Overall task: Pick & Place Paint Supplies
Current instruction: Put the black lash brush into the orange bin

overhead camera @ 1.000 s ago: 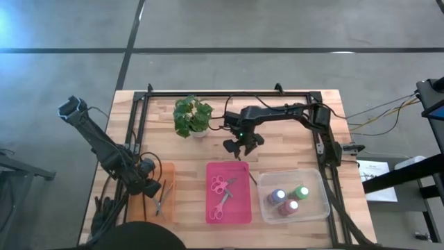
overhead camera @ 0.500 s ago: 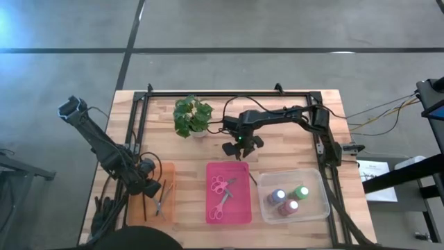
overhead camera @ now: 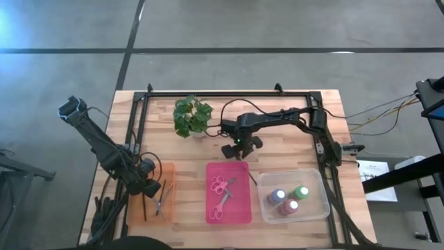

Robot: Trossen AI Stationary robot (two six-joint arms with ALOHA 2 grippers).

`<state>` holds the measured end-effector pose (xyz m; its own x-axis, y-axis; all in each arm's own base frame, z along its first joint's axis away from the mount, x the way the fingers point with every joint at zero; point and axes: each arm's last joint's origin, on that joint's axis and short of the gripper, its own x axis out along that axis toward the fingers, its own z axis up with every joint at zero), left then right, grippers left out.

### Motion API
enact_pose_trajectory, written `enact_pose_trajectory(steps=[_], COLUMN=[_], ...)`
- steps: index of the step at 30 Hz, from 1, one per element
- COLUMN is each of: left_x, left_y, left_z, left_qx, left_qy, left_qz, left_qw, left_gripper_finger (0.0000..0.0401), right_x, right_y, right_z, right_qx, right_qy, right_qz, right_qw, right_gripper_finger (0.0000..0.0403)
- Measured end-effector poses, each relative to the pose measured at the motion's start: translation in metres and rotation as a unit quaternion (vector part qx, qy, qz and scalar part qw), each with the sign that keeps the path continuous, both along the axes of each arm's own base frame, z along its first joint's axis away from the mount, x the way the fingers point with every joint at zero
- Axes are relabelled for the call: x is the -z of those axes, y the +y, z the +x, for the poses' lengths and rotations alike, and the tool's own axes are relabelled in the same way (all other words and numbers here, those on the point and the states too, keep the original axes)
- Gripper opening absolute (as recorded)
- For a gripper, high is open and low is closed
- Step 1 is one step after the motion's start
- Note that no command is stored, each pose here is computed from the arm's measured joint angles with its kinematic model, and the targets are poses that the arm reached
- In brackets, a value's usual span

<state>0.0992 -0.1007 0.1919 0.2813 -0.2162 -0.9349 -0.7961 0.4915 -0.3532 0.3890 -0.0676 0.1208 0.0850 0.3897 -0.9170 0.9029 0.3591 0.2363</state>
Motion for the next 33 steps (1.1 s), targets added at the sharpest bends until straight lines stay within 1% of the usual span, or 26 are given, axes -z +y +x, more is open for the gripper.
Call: enact_pose_trajectory(steps=[3, 7, 8, 10, 13, 18, 21, 25, 30, 33], left_x=[0.0, 0.0, 0.0, 0.0, 0.0, 0.0, -0.001, -0.006, -0.021, -0.032], left_y=[0.0, 0.0, 0.0, 0.0, 0.0, 0.0, -0.001, -0.003, -0.008, -0.012], left_z=[0.0, 0.0, 0.0, 0.0, 0.0, 0.0, 0.001, 0.003, 0.008, 0.012], left_qx=[0.004, 0.01, 0.01, 0.01, 0.008, 0.013, 0.027, 0.043, 0.082, 0.098], left_qy=[-0.001, -0.002, -0.002, -0.002, -0.002, -0.003, -0.01, -0.027, -0.061, -0.094], left_qz=[0.001, 0.003, 0.003, 0.003, 0.003, 0.004, 0.004, -0.003, -0.011, -0.018], left_qw=[1.0, 1.0, 1.0, 1.0, 1.0, 1.0, 1.0, 0.999, 0.995, 0.991], left_gripper_finger=[0.0157, 0.0157, 0.0157, 0.0157, 0.0157, 0.0157, 0.0157, 0.0157, 0.0157, 0.0157], right_x=[0.001, 0.004, 0.004, 0.003, -0.007, -0.031, -0.057, -0.092, -0.142, -0.163], right_y=[0.002, 0.002, 0.001, -0.002, -0.007, -0.02, -0.026, -0.025, -0.024, -0.02], right_z=[-0.001, -0.004, -0.005, -0.005, -0.007, -0.014, -0.02, -0.031, -0.051, -0.061], right_qx=[-0.01, -0.013, -0.015, -0.015, -0.012, 0.003, 0.017, 0.023, 0.029, 0.027], right_qy=[0.009, 0.021, 0.023, 0.021, 0.011, -0.003, -0.029, -0.074, -0.141, -0.17], right_qz=[-0.012, -0.03, -0.035, -0.042, -0.059, -0.139, -0.165, -0.186, -0.227, -0.243], right_qw=[1.0, 0.999, 0.999, 0.999, 0.998, 0.99, 0.986, 0.98, 0.963, 0.955], right_gripper_finger=[0.0106, 0.0028, 0.0019, 0.0014, 0.0009, 0.0008, 0.0008, 0.0008, 0.0007, 0.0007])
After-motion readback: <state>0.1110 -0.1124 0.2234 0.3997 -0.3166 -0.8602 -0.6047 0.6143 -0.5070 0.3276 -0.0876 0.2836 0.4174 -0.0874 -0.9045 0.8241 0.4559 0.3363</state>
